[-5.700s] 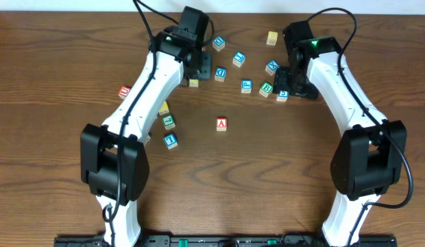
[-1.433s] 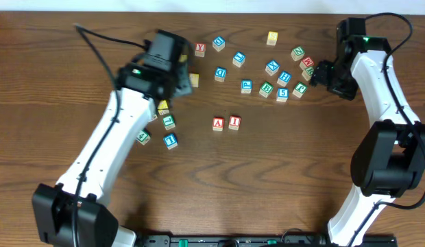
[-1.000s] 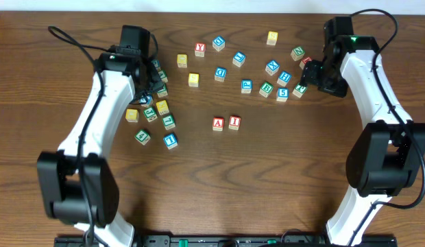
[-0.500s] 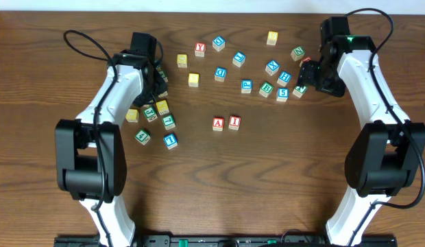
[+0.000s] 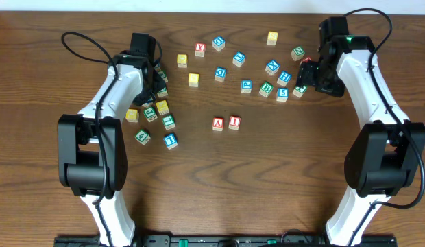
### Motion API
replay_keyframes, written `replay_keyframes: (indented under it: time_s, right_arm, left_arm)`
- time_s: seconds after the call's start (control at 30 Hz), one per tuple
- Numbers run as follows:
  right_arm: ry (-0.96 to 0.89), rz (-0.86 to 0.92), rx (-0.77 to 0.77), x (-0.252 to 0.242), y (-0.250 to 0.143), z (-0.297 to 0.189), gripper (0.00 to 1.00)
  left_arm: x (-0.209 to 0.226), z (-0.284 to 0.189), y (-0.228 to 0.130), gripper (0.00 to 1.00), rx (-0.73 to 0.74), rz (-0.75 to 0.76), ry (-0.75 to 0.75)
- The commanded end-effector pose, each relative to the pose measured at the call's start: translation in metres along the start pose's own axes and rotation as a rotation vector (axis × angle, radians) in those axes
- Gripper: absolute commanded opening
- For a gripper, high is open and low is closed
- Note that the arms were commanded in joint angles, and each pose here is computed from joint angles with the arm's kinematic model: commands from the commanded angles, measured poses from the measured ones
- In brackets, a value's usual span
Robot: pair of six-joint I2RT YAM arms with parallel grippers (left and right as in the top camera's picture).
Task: Spell out AI2
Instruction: 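Lower the left gripper onto the blue 2 block and close it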
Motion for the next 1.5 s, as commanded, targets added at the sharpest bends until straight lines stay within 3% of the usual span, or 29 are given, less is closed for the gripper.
replay_keyframes:
  time_s: [0.0,1.47]
  right_arm:
    - [0.005,-0.016,-0.024,0.0,0.001,-0.011,0.8]
    - [0.006,-0.023,-0.024,0.003,-0.001,-0.011,0.8]
  left_arm:
    - [0.007,0.004,0.0,0.48,-0.001,-0.024,0.032]
    - [0.014,0.018,-0.006,0.45,0.02,-0.069,0.08]
Point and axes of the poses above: each gripper's point midway between its finger pads, its own z axis out along the fingers, its own x axis along the line the jaws close on, y = z × x, the point moved 1 cm from there along -z, back along the fingers, and after that the axes turned 11 degrees about z, right-handed, at the moved point
